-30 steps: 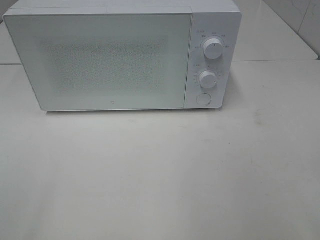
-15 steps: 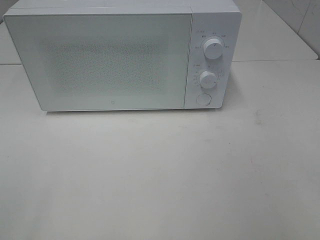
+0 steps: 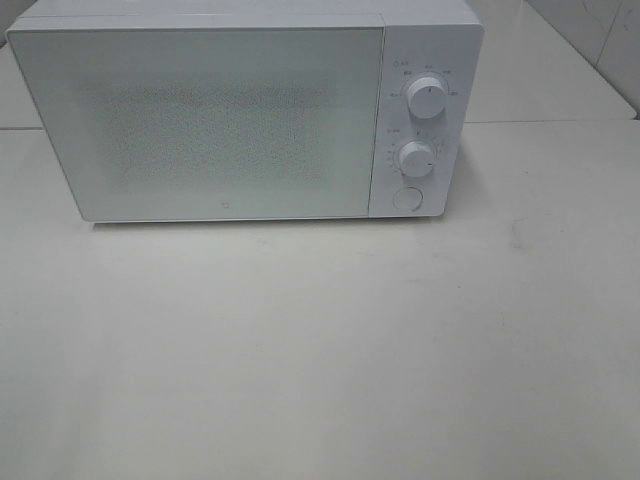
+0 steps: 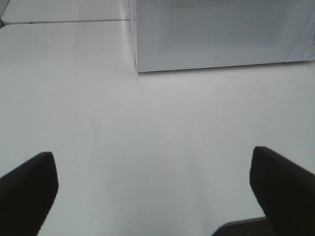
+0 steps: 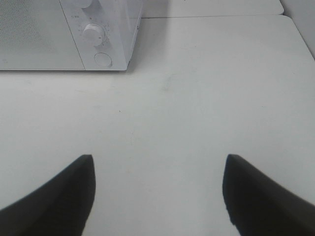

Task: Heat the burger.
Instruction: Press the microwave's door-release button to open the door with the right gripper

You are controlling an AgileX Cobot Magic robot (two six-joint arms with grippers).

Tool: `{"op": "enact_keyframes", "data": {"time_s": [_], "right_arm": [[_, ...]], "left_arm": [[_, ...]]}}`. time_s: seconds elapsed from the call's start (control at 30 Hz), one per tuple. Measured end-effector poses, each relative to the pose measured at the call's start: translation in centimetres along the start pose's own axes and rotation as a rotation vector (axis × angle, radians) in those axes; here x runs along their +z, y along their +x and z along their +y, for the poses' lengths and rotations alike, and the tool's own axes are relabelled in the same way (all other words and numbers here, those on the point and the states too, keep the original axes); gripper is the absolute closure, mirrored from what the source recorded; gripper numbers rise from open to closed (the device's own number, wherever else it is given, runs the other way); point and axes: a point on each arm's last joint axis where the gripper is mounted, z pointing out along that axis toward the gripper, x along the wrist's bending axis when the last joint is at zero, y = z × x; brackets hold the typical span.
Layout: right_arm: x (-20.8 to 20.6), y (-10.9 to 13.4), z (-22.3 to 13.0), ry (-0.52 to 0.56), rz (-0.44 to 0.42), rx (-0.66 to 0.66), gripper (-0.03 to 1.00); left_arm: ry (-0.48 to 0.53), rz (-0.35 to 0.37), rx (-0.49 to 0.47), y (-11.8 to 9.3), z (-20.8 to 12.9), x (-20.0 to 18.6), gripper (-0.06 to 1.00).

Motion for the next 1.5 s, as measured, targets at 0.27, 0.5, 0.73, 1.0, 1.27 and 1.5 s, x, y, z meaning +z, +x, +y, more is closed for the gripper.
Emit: {"op": "enact_keyframes", "data": {"time_s": [0.27, 0.5, 0.73, 1.0, 1.27, 1.5], "right_arm": [[0.0, 0.0, 0.0, 0.0, -0.001, 0.0, 0.26], [-0.3, 0.1, 0.5, -0.038, 0.005, 0.001, 0.26], [-0.1, 0.3, 1.8, -0.097, 0.015, 0.0, 0.26], [1.1, 0.6, 3.5, -0.195, 0.034, -0.001, 0.26], [4.0, 0.8, 4.3, -0.134, 0.026, -0.004, 0.26], [6.9, 1.2, 6.1, -0.127, 0.027, -0.006, 0.26]], "left_arm": [[0.0, 0.0, 0.0, 0.0, 0.0, 0.0, -0.03], [0.0, 0.0, 0.0, 0.0, 0.0, 0.0, -0.03], [0.0, 0.0, 0.0, 0.0, 0.0, 0.0, -0.03], [0.0, 0.0, 0.0, 0.0, 0.0, 0.0, -0.03], [0.0, 0.0, 0.0, 0.0, 0.0, 0.0, -0.03], [0.0, 0.0, 0.0, 0.0, 0.0, 0.0, -0.03]]}}
